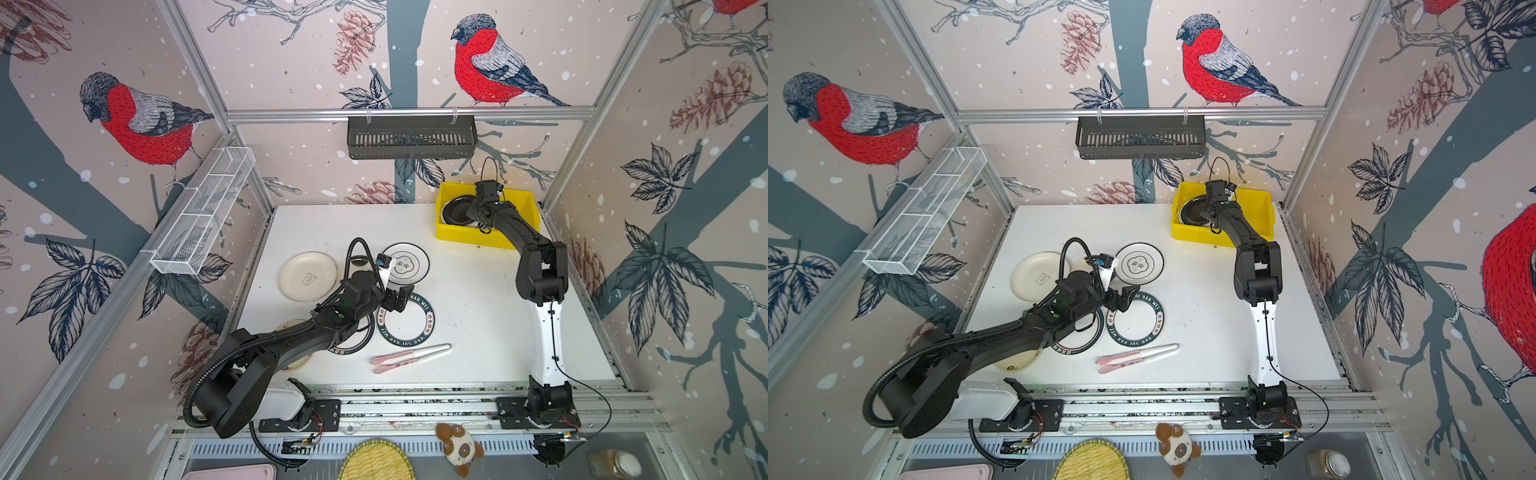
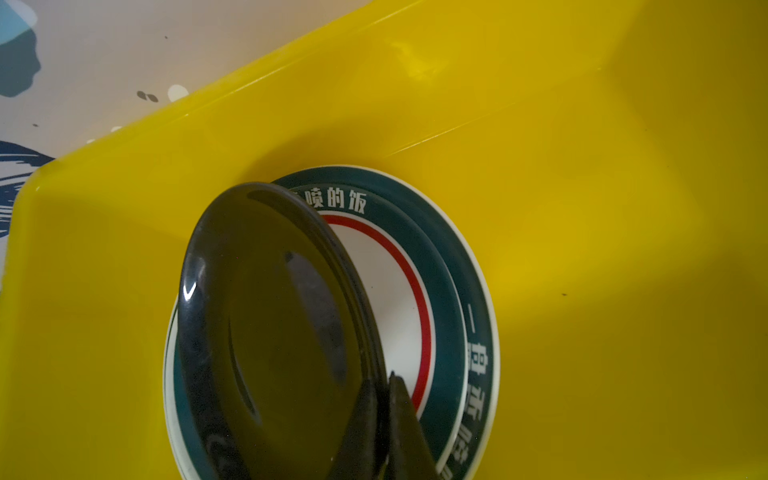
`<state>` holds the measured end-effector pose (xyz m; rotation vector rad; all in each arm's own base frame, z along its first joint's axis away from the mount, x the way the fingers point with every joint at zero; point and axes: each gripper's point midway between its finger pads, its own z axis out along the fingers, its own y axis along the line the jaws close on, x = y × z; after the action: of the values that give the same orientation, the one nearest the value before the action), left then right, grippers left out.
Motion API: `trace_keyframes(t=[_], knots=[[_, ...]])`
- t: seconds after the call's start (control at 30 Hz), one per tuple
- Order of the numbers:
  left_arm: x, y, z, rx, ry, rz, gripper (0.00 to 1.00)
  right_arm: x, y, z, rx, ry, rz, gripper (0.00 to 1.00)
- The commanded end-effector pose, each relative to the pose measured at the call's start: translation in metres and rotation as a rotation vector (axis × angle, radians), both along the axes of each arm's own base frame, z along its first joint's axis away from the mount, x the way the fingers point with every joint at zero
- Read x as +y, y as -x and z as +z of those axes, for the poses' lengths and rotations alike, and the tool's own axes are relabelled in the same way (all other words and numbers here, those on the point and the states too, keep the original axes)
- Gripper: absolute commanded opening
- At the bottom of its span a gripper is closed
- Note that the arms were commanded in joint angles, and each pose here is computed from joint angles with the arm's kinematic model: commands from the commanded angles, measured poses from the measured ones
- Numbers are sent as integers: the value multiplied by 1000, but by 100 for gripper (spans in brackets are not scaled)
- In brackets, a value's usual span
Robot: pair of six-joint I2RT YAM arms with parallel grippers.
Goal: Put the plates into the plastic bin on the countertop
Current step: 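Lower the black plate into the bin and open the right gripper, then move the right gripper to the plate with HAO SHI HAO WEI rim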
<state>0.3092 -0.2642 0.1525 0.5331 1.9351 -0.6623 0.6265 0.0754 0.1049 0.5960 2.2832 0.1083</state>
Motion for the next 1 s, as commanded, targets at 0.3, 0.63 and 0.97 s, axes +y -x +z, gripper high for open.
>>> trace_keyframes(t=[0.3,0.63,0.97], knots=[[-3,-1,6,-11,25,-6,98,3,9,33,-31,26,44,71],[2,-2,16,-40,37,15,98,14,65,115,-187,-11,107,75],[7,-11,31,-59,71,84,98,39,173,121,-250,-248,309,82]])
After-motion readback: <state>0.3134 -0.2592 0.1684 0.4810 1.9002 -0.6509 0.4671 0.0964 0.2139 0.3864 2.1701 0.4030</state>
